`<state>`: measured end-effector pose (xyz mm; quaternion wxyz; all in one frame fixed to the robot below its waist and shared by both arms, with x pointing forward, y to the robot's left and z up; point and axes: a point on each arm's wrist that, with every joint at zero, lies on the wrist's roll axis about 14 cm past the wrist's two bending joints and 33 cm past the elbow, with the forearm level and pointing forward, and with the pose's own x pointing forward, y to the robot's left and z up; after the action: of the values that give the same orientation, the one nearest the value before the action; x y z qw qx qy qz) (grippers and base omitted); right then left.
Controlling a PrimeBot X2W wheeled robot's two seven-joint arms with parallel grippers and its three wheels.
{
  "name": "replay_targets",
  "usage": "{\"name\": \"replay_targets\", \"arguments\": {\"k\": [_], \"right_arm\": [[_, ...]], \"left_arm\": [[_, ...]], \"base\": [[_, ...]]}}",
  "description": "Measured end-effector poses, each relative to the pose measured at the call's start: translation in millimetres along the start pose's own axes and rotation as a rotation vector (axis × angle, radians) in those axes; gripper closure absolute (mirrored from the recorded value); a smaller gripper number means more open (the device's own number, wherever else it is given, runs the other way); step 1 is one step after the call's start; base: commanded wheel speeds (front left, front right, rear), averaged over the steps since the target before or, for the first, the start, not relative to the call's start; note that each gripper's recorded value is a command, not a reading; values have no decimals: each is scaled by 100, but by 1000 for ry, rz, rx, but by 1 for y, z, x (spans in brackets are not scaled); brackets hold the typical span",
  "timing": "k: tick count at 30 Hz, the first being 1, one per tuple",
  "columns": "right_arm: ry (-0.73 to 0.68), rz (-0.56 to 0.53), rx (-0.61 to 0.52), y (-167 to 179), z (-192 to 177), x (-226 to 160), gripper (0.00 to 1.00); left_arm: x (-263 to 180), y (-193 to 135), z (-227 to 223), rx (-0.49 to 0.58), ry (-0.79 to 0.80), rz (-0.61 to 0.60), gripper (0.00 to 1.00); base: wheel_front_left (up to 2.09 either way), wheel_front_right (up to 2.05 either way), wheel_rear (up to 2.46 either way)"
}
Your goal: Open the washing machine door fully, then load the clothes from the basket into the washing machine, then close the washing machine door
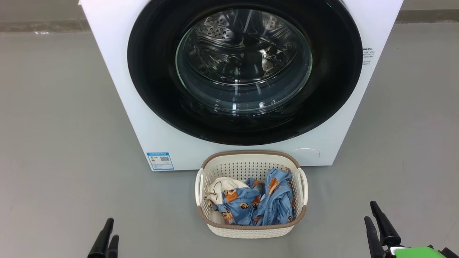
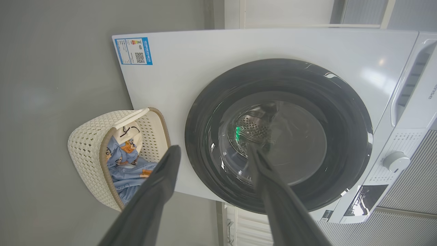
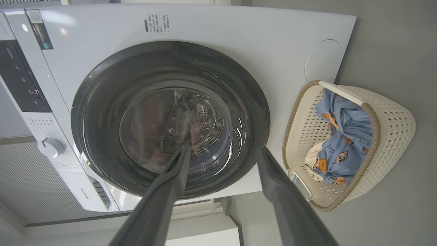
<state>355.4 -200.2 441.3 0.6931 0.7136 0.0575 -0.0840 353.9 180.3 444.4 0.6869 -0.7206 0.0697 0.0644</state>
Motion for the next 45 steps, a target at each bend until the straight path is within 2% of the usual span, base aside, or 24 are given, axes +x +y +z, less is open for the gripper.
{"name": "replay_targets", "arguments": {"k": [14,45], "right_arm": [[18,-9,-106,-1,-8,3,0],[54,29,-518,8,-20,14,0]], "left_arm": [[1,-8,6,133,-20,-19,0],[0,-20,20,528,-73,-46,0]], "base": [[0,0,0],[0,0,0]]}}
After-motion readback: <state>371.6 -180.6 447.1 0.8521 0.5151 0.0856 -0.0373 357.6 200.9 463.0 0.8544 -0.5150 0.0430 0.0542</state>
